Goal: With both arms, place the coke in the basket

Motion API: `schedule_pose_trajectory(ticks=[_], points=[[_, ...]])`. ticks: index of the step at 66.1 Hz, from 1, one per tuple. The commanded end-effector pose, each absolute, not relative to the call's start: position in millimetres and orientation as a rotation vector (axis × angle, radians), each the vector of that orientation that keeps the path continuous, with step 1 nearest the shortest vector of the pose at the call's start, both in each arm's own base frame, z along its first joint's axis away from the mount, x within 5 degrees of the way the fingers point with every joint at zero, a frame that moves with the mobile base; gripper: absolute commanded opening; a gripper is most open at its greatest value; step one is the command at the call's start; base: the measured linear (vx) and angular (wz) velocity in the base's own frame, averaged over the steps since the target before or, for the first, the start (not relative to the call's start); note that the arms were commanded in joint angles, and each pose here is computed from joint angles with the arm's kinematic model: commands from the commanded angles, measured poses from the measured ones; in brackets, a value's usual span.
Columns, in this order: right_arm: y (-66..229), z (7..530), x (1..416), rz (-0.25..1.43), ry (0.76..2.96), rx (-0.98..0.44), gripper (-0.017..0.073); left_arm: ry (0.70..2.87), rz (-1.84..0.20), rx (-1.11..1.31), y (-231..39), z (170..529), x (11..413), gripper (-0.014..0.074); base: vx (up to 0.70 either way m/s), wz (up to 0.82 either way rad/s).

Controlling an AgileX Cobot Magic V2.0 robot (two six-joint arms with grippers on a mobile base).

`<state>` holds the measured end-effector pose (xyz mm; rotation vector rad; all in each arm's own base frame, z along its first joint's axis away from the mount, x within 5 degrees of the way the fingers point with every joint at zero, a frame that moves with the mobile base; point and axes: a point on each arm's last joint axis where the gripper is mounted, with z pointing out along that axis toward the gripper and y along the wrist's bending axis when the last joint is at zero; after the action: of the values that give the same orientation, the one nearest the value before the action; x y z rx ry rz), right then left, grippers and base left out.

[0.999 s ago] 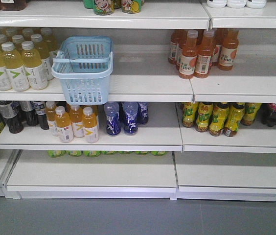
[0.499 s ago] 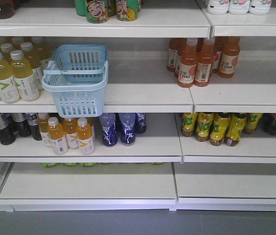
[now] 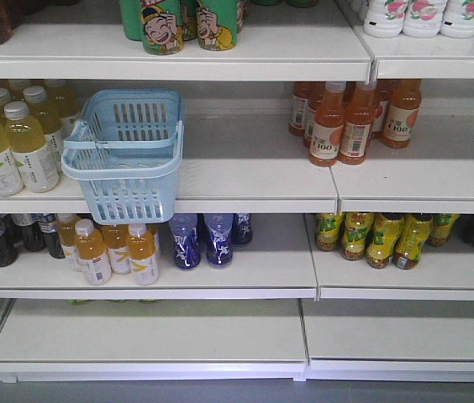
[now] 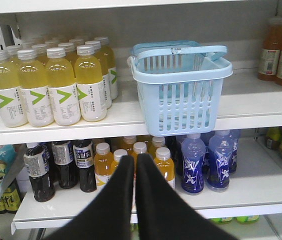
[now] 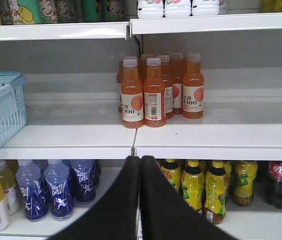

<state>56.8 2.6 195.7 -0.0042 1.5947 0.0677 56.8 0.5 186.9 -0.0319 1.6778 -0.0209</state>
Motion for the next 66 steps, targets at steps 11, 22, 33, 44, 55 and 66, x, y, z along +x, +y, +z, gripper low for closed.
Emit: schedule_pose_trajectory(ticks=[11,22,33,44,55,66], points=[[2.4,200.1,55.8,0.056,1.509,-0.012,-0.0010,1.586,-0.037,-0.038,0.1,194.9,55.8,-0.0006,0.09,0.04],[2.4,200.1,55.8,0.056,1.509,-0.012,-0.0010,1.586,-0.037,-0.038,0.1,194.9,55.8,-0.0006,0.08,0.03],[2.4,200.1,55.8,0.056,1.509,-0.012,-0.0010,1.586,-0.037,-0.038,0.1,194.9,55.8,-0.0006,0.07,0.02],[2.4,200.1,55.8,0.056,1.509,-0.012,-0.0010,1.586,-0.037,-0.038,0.1,194.9,55.8,-0.0006,0.06,0.02],[2.4,200.1,55.8,0.056,1.509,-0.012,-0.0010,1.586,-0.037,-0.038,0.1,194.9,55.8,-0.0006,0.04,0.01],[2.4,200.1,55.8,0.056,1.509,-0.012,-0.0010,1.586,-0.037,-0.038,0.1,194.9,55.8,-0.0006,0.02,-0.01]])
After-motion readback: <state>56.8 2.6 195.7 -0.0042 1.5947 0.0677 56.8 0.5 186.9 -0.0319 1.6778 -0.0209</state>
